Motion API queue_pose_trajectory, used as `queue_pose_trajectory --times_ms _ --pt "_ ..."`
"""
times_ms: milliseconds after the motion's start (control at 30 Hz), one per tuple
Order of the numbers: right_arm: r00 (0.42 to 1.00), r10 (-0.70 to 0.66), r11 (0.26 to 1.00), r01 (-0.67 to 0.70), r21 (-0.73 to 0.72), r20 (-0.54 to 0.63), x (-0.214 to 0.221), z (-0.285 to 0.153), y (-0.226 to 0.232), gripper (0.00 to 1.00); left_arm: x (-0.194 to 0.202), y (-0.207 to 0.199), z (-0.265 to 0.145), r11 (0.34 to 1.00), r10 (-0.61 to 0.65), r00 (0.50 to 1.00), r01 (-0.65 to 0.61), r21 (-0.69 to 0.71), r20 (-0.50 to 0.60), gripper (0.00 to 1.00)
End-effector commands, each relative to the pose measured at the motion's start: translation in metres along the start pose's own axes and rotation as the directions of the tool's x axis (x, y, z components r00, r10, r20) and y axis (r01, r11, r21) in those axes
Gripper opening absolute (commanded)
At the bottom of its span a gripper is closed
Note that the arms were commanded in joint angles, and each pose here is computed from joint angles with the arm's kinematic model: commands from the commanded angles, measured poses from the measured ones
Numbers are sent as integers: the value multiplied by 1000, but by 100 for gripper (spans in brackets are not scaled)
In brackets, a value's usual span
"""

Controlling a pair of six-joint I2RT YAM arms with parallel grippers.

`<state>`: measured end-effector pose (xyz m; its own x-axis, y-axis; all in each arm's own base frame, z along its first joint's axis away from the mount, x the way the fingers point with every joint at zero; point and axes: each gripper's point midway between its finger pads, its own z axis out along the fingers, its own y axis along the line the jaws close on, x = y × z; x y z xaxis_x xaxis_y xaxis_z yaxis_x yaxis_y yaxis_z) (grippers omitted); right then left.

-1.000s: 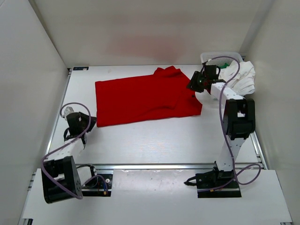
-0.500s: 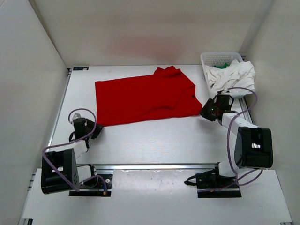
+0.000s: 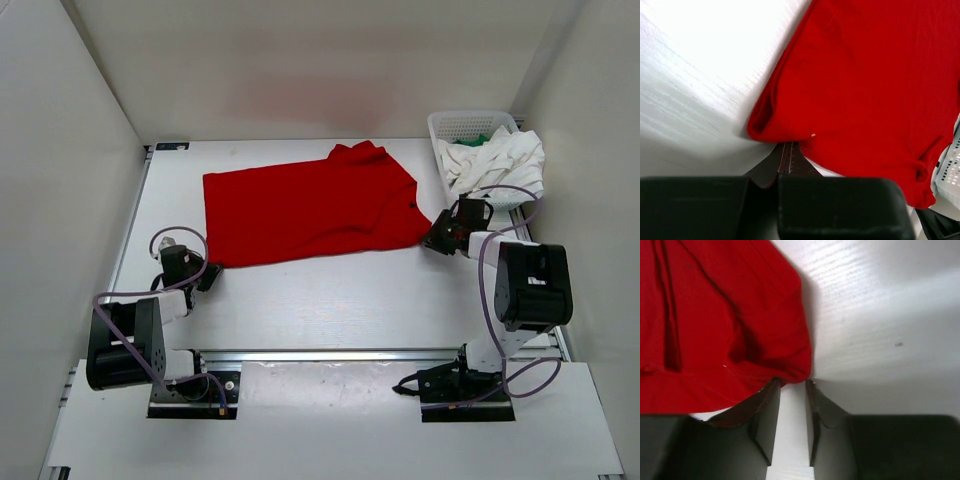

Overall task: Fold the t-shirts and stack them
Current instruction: Fold the flattened tshirt in 1/3 of the way

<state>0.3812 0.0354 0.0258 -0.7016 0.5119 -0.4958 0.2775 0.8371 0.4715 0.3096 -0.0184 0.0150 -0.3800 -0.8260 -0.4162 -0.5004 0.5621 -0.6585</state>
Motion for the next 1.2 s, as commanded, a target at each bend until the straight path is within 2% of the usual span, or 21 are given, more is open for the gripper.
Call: queue_pose_trajectory --times_ms 0,33,100,133,300,567,667,800,833,967,1033,1067,1100,1167 --pt "997 -11 998 15 -53 79 -28 7 11 21 -18 -16 3 999 23 998 -25 32 52 0" --pt "996 -10 998 15 -58 85 -28 8 11 18 -17 -15 4 999 28 998 -29 27 53 0" --pt "997 5 999 -1 -48 79 -27 11 8 3 -19 -14 4 999 31 998 -32 16 58 0" --pt "997 6 999 -2 -47 79 -27 12 8 1 -19 -15 3 999 32 998 -33 21 60 0" --pt "998 33 999 -31 -40 58 -6 2 7 0 -22 -2 1 1000 21 998 -21 -10 65 0" --pt "998 65 998 -65 13 -3 62 -36 -14 0 -28 27 -19 997 10 997 -4 -77 82 0" --pt "997 74 997 -74 9 12 76 -57 -22 0 -25 35 -28 993 56 996 -48 -110 69 0" --pt "996 90 996 -90 2 -24 105 -82 -32 0 -26 44 -42 989 80 993 -68 -135 85 0" --pt "996 83 997 -83 0 -34 110 -84 -32 0 -16 54 -46 984 84 995 -75 -165 51 0" --pt "994 99 995 -100 -16 -42 130 -98 -34 1 -23 50 -59 983 134 987 -120 -142 92 0" --pt "995 91 996 -92 -21 -29 128 -103 -26 0 -14 40 -57 981 170 983 -162 -111 64 0" --pt "996 88 996 -89 -29 -27 126 -106 -24 0 -9 40 -55 981 170 984 -164 -109 53 4" --pt "995 98 995 -98 -32 -14 121 -107 -25 1 -8 32 -53 982 174 983 -168 -88 57 12" --pt "994 107 992 -106 -62 3 114 -110 -24 12 -2 26 -48 991 128 991 -126 -49 44 26"
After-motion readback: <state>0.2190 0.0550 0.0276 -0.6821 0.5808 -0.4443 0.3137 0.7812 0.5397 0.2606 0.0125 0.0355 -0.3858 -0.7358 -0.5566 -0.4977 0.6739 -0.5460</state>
